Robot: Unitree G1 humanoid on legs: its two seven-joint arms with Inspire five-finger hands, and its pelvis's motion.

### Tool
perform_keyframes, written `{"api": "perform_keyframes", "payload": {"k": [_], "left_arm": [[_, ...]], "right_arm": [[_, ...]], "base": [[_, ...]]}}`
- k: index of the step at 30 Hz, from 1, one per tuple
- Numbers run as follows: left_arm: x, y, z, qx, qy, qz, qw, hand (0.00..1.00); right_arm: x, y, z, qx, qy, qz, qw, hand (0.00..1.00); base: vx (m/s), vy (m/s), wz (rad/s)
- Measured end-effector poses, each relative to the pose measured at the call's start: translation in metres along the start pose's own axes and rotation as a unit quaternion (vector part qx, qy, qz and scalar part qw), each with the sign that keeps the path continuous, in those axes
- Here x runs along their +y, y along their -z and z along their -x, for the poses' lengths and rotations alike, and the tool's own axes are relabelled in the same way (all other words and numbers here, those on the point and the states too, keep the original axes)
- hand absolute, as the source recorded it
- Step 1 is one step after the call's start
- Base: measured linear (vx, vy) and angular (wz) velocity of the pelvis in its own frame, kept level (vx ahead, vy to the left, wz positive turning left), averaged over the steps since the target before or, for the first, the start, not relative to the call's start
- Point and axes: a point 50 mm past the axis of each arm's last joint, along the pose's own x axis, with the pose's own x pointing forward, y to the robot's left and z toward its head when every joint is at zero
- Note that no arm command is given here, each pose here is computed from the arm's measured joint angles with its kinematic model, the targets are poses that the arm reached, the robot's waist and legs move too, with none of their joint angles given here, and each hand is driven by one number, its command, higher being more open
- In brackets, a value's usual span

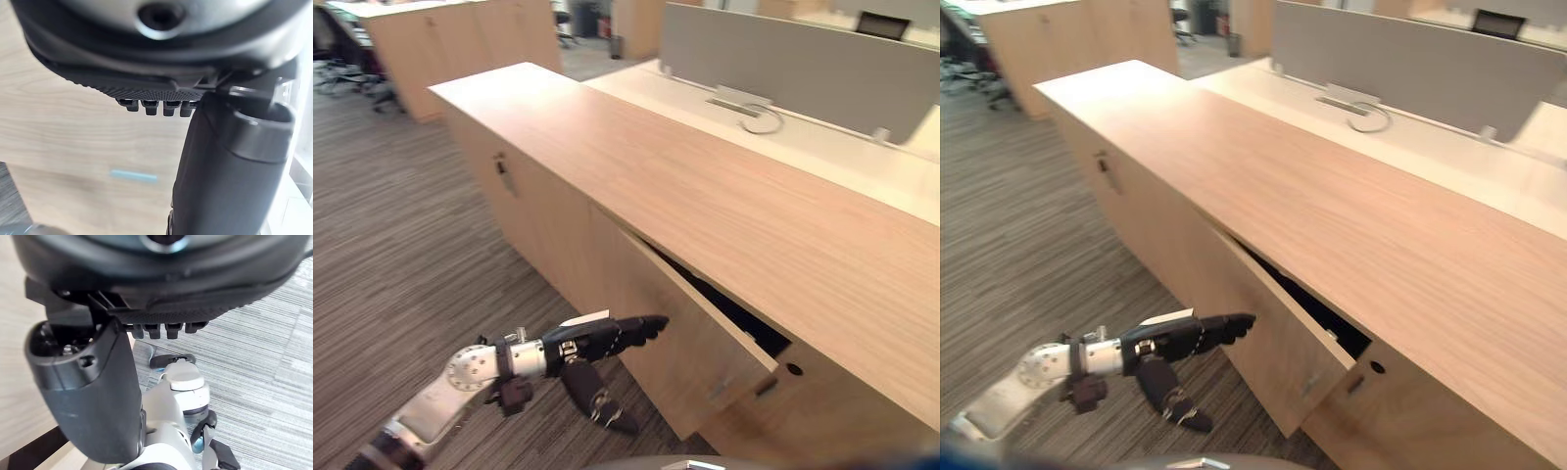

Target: Walk over to the cabinet, pick up the folder, carry it to the office cabinet, place the folder inside the office cabinet, then close the office cabinet door

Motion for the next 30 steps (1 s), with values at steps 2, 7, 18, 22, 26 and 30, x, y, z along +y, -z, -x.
{"api": "perform_keyframes", "payload": {"k": [2,7,18,22,26,30], "left_arm": [[0.008,0.004,-0.007,-0.010,-0.070,0.000,0.998,1.00],[-0.013,0.033,-0.020,-0.009,-0.199,0.012,0.980,1.00],[-0.057,0.137,-0.007,0.077,-0.432,0.366,0.821,1.00],[-0.066,0.141,-0.012,0.077,-0.436,0.388,0.808,1.00],[-0.098,0.181,0.022,0.162,-0.472,0.438,0.748,1.00],[-0.120,0.208,0.043,0.215,-0.503,0.502,0.670,1.00]], "right_arm": [[-0.002,-0.008,0.000,-0.002,0.004,0.012,1.000,1.00],[-0.015,-0.054,0.001,-0.010,0.028,0.121,0.992,1.00],[0.023,-0.079,-0.007,-0.077,0.039,0.173,0.981,1.00],[0.026,-0.088,-0.006,-0.095,0.045,0.174,0.979,1.00],[0.030,-0.054,-0.010,-0.053,0.034,0.154,0.986,1.00],[0.030,-0.035,-0.012,-0.023,0.034,0.094,0.995,1.00]], "base": [[0.10,-0.084,-0.84],[-0.01,0.148,-1.27],[-0.02,0.121,-0.63],[-0.13,-0.022,-0.31],[0.00,-0.172,-0.36],[0.08,-0.237,-0.45]]}}
